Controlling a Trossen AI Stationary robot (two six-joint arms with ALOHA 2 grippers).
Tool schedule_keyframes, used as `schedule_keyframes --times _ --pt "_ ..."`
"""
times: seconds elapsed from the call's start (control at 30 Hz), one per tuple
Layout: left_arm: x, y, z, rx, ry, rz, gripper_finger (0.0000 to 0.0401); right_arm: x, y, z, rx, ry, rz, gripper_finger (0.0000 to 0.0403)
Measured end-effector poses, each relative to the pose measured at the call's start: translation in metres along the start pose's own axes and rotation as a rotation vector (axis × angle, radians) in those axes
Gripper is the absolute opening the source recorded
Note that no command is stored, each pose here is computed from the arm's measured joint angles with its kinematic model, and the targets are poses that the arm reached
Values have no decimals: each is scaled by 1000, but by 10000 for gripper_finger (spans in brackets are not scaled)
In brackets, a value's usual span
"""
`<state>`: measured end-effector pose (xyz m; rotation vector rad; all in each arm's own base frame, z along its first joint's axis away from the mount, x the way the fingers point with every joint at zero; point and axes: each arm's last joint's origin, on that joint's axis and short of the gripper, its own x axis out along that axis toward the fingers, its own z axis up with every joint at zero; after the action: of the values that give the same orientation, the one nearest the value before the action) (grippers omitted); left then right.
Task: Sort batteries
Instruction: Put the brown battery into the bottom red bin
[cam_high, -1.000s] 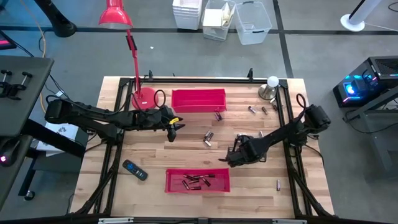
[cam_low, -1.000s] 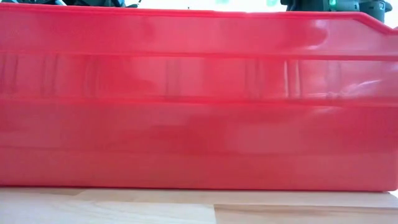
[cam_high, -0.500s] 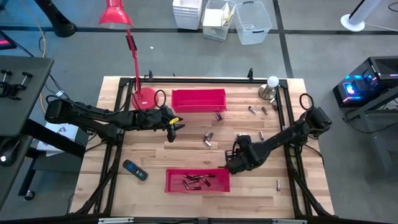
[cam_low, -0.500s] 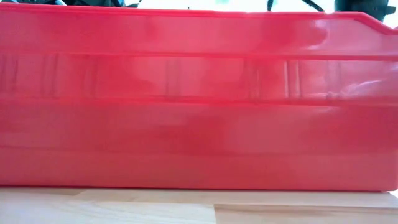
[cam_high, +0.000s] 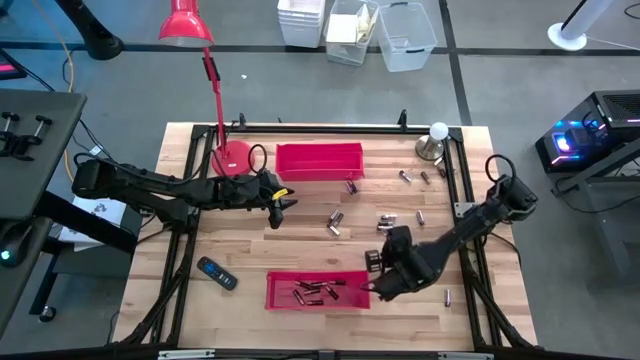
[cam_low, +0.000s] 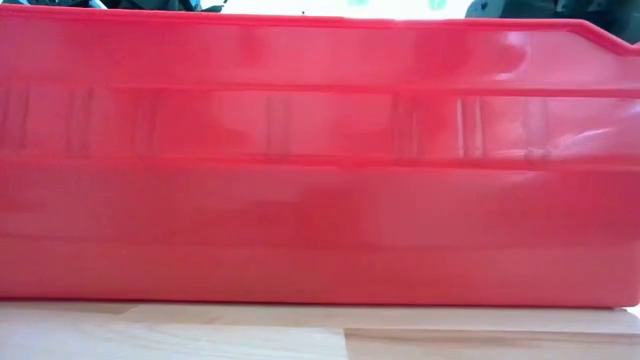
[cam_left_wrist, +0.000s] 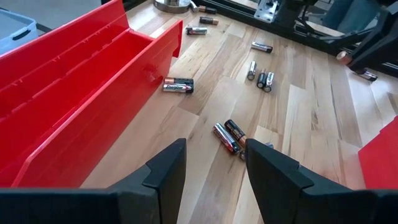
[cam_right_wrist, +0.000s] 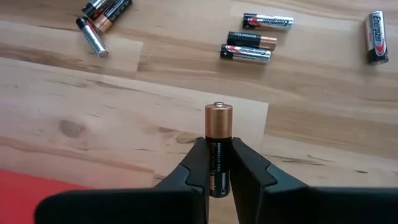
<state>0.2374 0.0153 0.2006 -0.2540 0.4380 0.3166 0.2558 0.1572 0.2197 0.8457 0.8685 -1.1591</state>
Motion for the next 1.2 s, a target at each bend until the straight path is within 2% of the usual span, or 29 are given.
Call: schedule_keyframes --times 0.33,0.53,0.7,0.83,1.0,1.2 --pt "0 0 0 0 0 0 156 -3 6 -5 2 -7 100 30" --pt "0 0 0 0 -2 -1 156 -9 9 3 2 -27 161 30" --pt "0 0 0 0 -3 -1 156 -18 11 9 -5 -76 250 30" --pt "0 0 1 0 -5 -2 156 -21 18 8 -54 -92 331 30" --pt "0 0 1 0 -13 16 156 -26 36 6 -146 -69 483 30" --pt "0 1 1 -1 -24 48 156 -42 63 4 -321 42 778 30"
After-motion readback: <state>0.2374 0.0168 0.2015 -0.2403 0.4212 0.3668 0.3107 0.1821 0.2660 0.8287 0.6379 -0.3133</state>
